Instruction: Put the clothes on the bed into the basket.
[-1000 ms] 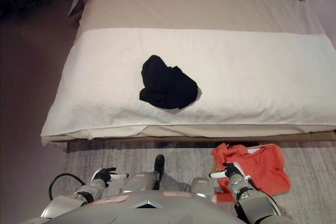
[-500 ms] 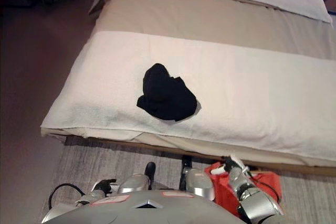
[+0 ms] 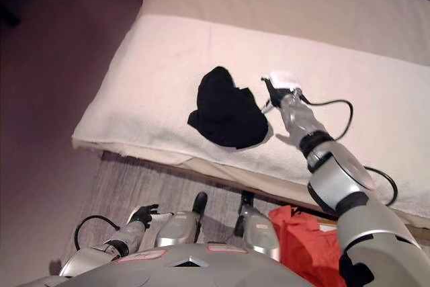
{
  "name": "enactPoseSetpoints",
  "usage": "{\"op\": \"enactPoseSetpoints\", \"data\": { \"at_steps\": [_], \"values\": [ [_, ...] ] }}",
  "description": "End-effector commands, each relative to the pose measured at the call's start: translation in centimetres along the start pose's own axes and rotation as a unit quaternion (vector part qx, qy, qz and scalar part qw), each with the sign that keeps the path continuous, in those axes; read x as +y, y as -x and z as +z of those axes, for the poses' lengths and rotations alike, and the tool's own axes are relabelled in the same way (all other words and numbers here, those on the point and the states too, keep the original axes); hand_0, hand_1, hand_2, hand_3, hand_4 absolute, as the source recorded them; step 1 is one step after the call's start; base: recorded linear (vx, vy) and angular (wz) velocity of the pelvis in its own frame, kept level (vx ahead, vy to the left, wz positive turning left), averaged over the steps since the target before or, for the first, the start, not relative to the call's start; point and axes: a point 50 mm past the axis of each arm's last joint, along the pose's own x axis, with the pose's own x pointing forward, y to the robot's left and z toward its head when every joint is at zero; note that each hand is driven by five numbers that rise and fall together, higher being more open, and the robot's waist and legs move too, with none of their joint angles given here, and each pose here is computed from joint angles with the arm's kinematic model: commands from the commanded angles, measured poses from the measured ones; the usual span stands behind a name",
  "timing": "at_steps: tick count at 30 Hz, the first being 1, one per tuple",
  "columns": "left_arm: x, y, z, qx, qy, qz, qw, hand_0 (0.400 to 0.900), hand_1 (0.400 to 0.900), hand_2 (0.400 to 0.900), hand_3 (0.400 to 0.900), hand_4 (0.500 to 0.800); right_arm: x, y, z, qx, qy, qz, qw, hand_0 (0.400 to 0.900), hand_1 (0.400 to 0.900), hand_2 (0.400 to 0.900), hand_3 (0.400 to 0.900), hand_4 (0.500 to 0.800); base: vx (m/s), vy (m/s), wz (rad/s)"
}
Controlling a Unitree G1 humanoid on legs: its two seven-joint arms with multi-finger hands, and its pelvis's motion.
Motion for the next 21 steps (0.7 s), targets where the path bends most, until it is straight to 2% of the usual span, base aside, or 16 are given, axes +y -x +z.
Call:
{"op": "enactPoseSetpoints", "data": {
  "at_steps": [1,14,21],
  "values": [
    [2.6,-0.3,0.4,0.007,-0.003,0.048,0.999,0.9,0.9,0.9,0.9,0.8,-7.0,-1.1,1.9,-0.002,-0.012,-0.104,0.994,0.9,0.9,0.9,0.9,0.8,-0.055,0.017,0.31],
    [3.5,-0.4,2.0,-0.022,0.016,0.058,0.998,0.9,0.9,0.9,0.9,0.8,-8.1,-1.3,4.6,-0.028,-0.044,-0.112,0.992,0.9,0.9,0.9,0.9,0.8,-0.051,0.023,0.17],
    [3.6,-0.4,2.5,-0.033,0.025,0.055,0.998,0.9,0.9,0.9,0.9,0.8,-9.5,-1.3,3.8,-0.009,-0.043,-0.128,0.991,0.9,0.9,0.9,0.9,0.8,-0.059,0.012,0.09]
  ]
}}
